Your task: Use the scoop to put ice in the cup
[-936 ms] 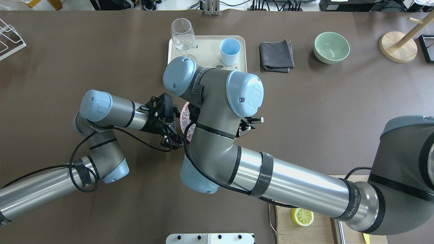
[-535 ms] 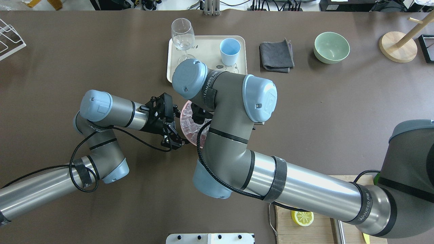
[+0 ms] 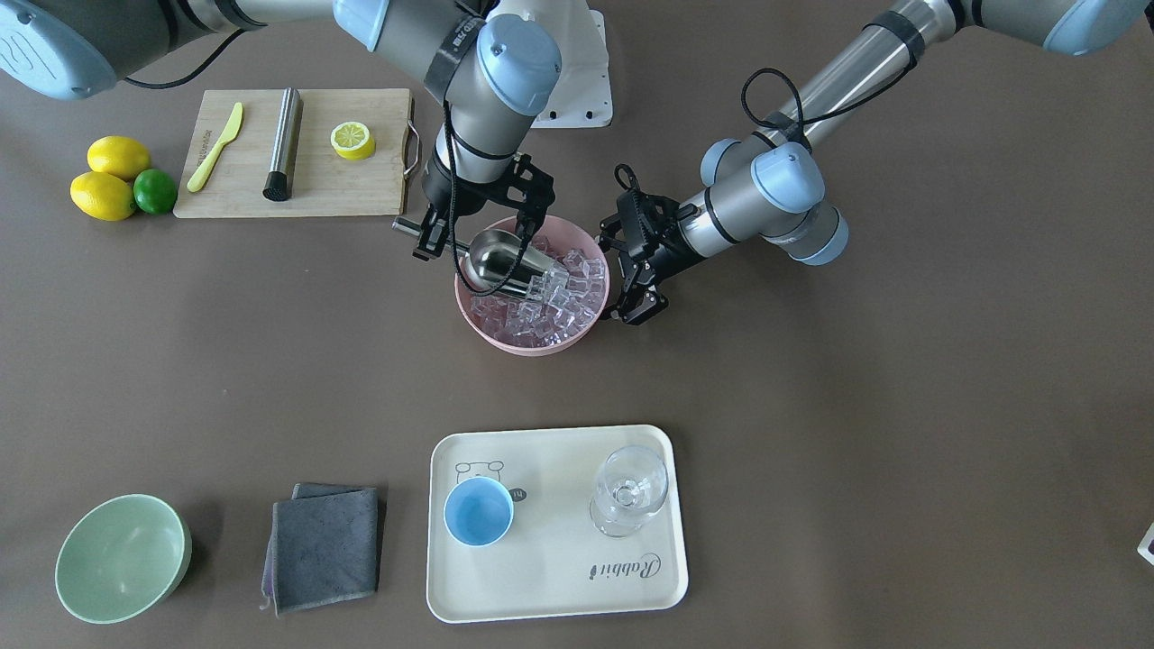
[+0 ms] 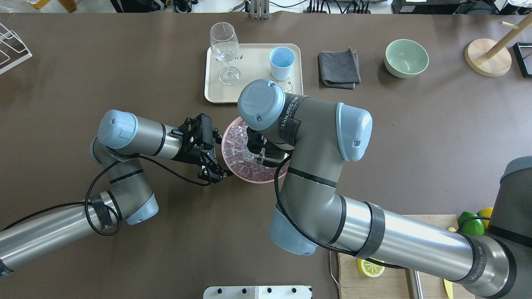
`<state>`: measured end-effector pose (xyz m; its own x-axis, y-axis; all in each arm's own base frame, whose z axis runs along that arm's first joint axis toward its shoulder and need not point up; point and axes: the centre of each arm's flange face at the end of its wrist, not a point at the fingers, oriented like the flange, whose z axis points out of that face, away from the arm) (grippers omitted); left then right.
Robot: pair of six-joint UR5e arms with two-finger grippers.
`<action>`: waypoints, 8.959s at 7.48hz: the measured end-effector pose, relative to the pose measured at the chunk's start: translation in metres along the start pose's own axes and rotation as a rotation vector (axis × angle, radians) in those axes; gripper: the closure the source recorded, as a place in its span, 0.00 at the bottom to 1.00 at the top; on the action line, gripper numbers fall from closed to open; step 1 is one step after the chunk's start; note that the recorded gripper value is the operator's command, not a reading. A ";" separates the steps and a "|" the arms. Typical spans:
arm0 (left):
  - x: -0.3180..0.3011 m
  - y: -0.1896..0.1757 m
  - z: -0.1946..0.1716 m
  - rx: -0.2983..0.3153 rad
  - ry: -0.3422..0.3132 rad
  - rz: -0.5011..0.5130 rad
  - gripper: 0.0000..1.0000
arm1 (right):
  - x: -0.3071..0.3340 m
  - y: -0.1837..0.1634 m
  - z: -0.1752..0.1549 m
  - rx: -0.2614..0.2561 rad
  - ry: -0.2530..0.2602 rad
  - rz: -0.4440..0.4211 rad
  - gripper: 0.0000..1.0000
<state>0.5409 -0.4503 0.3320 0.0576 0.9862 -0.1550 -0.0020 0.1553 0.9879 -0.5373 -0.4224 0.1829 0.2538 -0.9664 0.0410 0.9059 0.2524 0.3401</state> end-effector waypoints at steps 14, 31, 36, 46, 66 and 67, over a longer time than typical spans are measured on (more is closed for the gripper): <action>0.000 -0.002 -0.003 0.002 0.005 0.001 0.02 | -0.019 0.057 0.008 0.381 -0.077 0.302 1.00; -0.022 0.000 -0.132 -0.442 -0.202 -0.311 0.01 | 0.235 0.064 -0.012 -0.080 -0.440 0.696 1.00; -0.103 0.058 -0.231 -0.595 -0.401 -0.537 0.01 | 0.247 0.032 -0.014 -0.184 -0.463 0.670 1.00; -0.113 0.318 -0.564 -0.517 -0.575 -1.342 0.02 | 0.279 0.088 -0.045 -0.132 -0.412 0.696 1.00; -0.104 0.347 -0.591 -0.494 -0.604 -1.422 0.01 | 0.129 0.359 0.269 -0.040 -0.571 1.267 0.00; -0.104 0.347 -0.591 -0.493 -0.604 -1.421 0.02 | 0.129 0.358 0.268 -0.037 -0.572 1.265 0.00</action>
<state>-0.0555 -0.4650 0.6846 0.6553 -0.1081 -0.7476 0.0962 0.9936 -0.0594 -0.2707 -0.4703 0.5614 0.7350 0.0335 0.6772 0.1779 0.9543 -0.2402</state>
